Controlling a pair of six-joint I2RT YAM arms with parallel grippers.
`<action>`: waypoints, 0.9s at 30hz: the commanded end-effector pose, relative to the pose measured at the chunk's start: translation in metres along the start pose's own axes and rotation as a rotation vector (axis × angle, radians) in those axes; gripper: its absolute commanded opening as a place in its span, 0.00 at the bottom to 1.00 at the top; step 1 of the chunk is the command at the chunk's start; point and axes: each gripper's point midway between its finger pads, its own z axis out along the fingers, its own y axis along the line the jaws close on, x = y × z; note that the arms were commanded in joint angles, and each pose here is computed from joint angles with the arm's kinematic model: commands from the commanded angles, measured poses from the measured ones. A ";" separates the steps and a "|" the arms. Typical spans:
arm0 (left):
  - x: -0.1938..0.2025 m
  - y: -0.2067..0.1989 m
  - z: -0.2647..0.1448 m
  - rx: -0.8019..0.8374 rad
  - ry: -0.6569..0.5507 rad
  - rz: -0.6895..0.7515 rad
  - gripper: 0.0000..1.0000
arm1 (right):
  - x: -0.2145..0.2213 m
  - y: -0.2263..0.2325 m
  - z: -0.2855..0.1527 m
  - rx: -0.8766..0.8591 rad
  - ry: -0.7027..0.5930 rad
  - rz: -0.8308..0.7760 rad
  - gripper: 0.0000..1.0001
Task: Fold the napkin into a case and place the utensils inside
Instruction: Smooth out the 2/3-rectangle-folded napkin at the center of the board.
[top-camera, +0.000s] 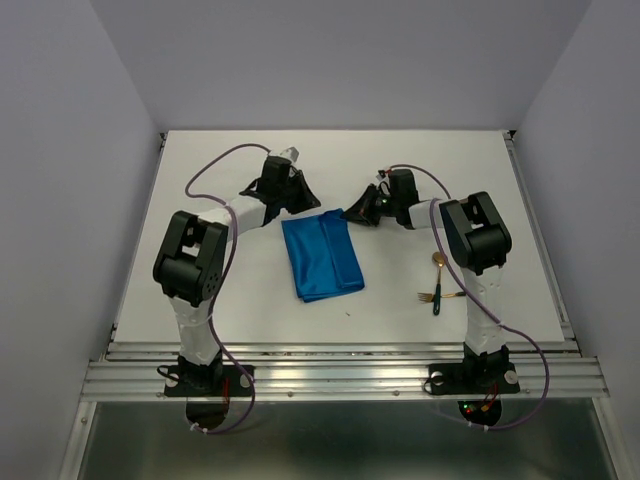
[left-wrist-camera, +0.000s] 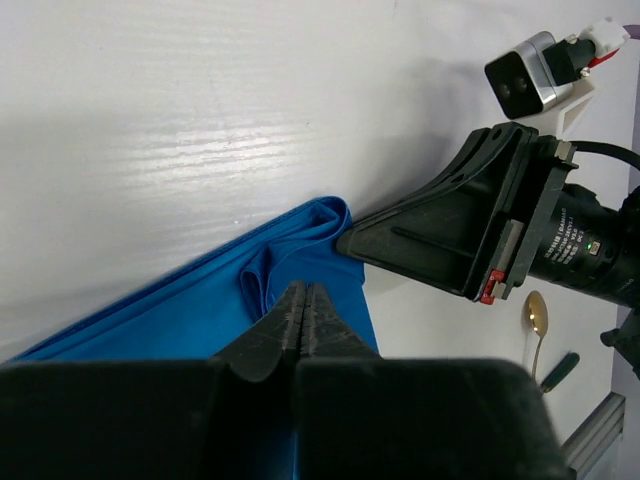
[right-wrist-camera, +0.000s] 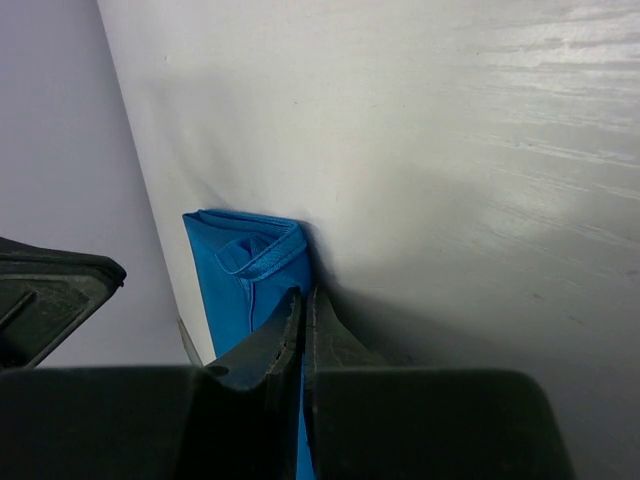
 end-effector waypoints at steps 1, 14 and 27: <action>-0.012 -0.034 -0.001 0.077 -0.012 0.051 0.00 | 0.012 -0.030 0.001 0.133 -0.001 0.002 0.01; 0.019 -0.027 0.042 0.106 0.102 0.039 0.00 | 0.010 -0.029 0.000 0.141 -0.001 -0.004 0.01; 0.028 0.002 0.052 0.036 0.103 0.004 0.00 | 0.007 -0.031 -0.005 0.174 -0.012 -0.041 0.07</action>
